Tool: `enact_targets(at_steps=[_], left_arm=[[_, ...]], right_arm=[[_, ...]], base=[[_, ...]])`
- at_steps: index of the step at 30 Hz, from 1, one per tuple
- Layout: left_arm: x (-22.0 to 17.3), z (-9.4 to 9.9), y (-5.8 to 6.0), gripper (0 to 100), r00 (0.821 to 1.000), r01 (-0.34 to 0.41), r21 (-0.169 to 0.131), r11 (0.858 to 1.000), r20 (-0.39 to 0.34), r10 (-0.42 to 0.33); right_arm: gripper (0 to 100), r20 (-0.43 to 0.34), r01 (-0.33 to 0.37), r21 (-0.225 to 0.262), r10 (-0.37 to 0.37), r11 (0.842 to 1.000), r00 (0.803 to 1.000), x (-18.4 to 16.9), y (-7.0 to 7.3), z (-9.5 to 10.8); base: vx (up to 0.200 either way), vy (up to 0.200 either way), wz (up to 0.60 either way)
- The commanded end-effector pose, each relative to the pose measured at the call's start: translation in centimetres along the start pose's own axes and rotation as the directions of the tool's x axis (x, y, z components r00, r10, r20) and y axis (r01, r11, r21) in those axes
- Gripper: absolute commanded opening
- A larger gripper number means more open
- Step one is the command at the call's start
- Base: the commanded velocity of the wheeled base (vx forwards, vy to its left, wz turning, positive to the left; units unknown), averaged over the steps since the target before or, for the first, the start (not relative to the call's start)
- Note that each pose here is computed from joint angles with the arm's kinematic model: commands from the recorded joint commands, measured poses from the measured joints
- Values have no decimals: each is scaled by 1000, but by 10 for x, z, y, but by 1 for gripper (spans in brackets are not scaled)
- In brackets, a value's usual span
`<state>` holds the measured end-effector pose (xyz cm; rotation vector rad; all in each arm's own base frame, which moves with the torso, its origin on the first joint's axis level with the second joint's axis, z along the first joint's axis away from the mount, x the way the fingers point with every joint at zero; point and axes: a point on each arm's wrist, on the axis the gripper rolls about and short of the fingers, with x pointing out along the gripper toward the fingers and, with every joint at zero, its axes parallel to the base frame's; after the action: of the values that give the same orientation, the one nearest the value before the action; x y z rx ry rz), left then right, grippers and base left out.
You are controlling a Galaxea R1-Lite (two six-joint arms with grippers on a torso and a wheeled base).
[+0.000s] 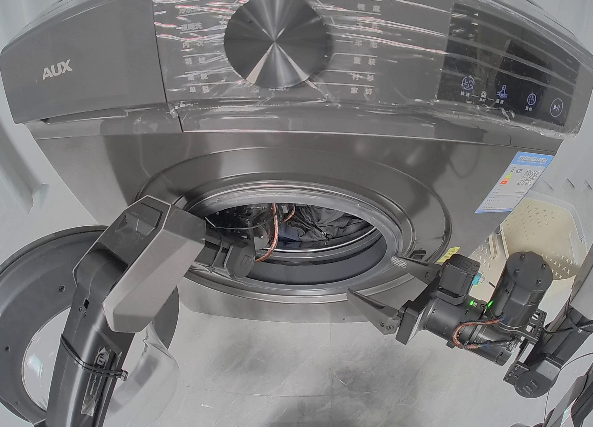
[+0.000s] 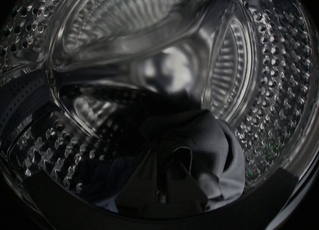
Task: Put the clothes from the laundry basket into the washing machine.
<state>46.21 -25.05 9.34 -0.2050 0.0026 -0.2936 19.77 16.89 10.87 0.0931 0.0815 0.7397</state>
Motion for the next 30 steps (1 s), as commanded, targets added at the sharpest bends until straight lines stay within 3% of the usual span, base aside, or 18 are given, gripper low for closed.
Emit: enact_targets(at_steps=[1, 7, 8, 15, 17, 18, 20, 25, 30], left_arm=[[17, -8, 4, 0, 997, -27, -19, 999, 74, 28], [17, -19, 1, 0, 998, -26, -11, 1000, 49, 27], [16, -19, 0, 100, 999, -26, -10, 1000, 46, 26], [-3, -11, -11, 100, 1000, -9, -9, 1000, -2, 9], [-25, -7, -24, 100, 998, 28, 0, 1000, -50, -28], [-28, -5, -26, 100, 998, 32, 1, 999, -54, -32], [-52, 3, -33, 100, 995, 51, 18, 999, -93, -49], [-90, 12, -35, 100, 987, 62, 73, 995, -156, -50], [-126, 15, -46, 100, 979, 112, 90, 990, -182, -95]], right_arm=[[100, -2, -1, 0, 1, 1000, 1000, 0, 0, 0], [100, -2, -1, 0, 1, 1000, 1000, 0, 0, 0], [100, -2, -2, 0, 2, 1000, 1000, 0, 0, 0], [100, 0, -3, 0, 3, 1000, 1000, 0, 0, 0], [100, -2, -1, 0, 1, 1000, 1000, 0, 0, 0], [100, -2, 1, 0, -1, 1000, 1000, 0, -1, 0], [100, 2, 5, 0, -5, 1000, 1000, -1, -2, 1], [100, 2, 5, 0, -5, 1000, 1000, -2, -2, 1], [100, 5, 8, 0, -8, 1000, 1000, -3, -2, 2]], base=[[0, 0, 0], [0, 0, 0], [0, 0, 0], [0, 0, 0], [0, 0, 0], [0, 0, 0], [0, 0, 0], [0, 0, 0], [0, 0, 0]])
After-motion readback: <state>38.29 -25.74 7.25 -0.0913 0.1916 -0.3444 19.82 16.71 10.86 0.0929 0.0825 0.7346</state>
